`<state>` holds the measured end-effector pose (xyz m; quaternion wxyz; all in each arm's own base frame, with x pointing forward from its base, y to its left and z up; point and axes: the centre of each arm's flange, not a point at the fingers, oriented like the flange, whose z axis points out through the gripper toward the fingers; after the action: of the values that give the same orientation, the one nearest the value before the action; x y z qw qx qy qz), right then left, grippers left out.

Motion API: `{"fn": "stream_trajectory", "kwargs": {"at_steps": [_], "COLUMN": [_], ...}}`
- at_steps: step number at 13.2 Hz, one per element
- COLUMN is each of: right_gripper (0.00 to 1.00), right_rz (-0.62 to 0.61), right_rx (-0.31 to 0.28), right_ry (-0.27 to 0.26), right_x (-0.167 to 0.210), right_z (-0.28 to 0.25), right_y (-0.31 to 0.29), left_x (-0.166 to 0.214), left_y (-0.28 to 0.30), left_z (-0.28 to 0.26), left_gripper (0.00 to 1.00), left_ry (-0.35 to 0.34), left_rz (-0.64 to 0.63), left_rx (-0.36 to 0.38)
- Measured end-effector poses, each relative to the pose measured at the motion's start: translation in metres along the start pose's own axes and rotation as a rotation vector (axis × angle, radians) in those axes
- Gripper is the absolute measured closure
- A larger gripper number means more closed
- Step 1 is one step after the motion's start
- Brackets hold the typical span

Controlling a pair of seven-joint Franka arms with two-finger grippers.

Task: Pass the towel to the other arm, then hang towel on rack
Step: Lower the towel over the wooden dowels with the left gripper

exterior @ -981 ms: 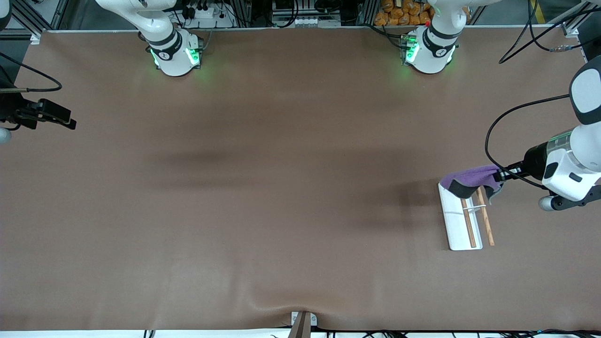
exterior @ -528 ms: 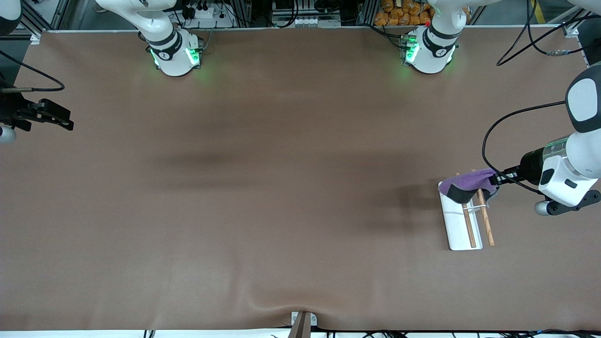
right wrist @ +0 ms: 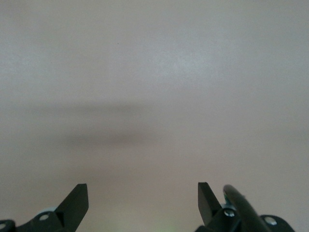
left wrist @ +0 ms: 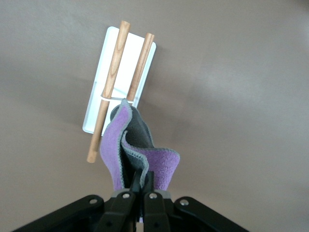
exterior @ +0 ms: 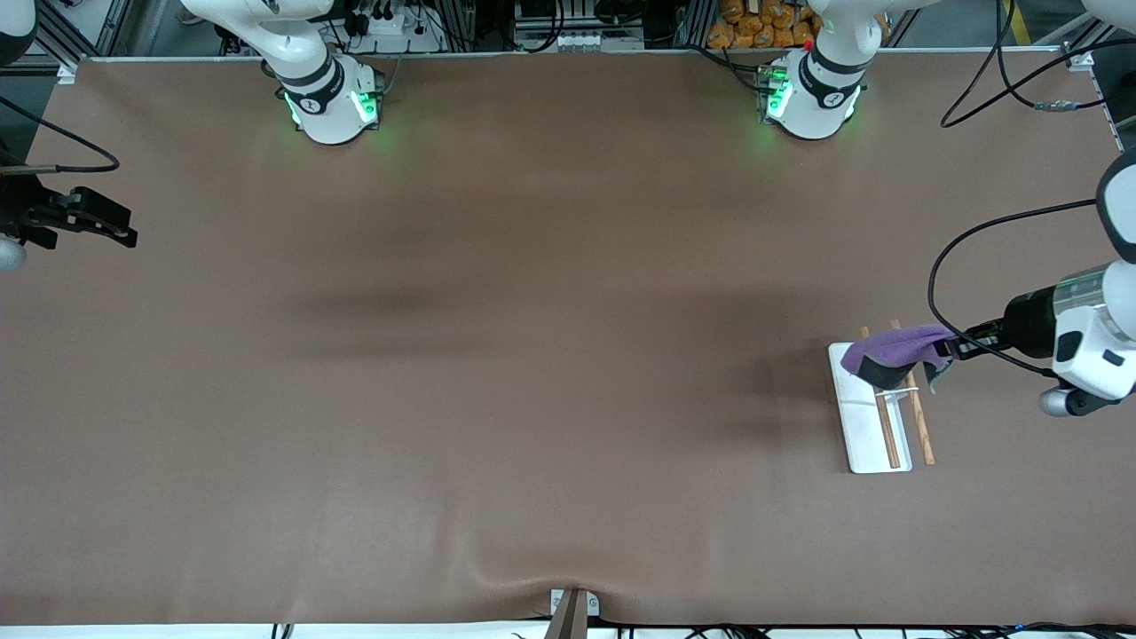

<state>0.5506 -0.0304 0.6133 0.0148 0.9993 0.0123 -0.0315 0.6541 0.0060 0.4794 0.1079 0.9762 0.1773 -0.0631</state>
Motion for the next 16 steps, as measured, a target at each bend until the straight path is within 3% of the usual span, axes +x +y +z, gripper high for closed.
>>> {"fn": "stream_trajectory", "kwargs": {"at_steps": [4,10,16], "right_gripper": [0.0,0.0,0.0], "right_rz": [0.0,0.0,-0.001], "right_rx": [0.0,0.0,0.0], "right_ry": [0.0,0.0,0.0], "right_x": [0.0,0.0,0.0], "right_z": [0.0,0.0,0.0], "right_y": [0.0,0.0,0.0], "left_x": [-0.002,0.021,0.035], "left_y": [0.016,0.013,-0.021], "left_z": [0.011,0.051,0.039], "left_gripper": [0.97,0.97,0.97], "left_ry": [-0.033,-0.034,-0.008], "left_rz": [0.007,-0.009,-0.003], "left_rx": [-0.056,-0.066,-0.077]}}
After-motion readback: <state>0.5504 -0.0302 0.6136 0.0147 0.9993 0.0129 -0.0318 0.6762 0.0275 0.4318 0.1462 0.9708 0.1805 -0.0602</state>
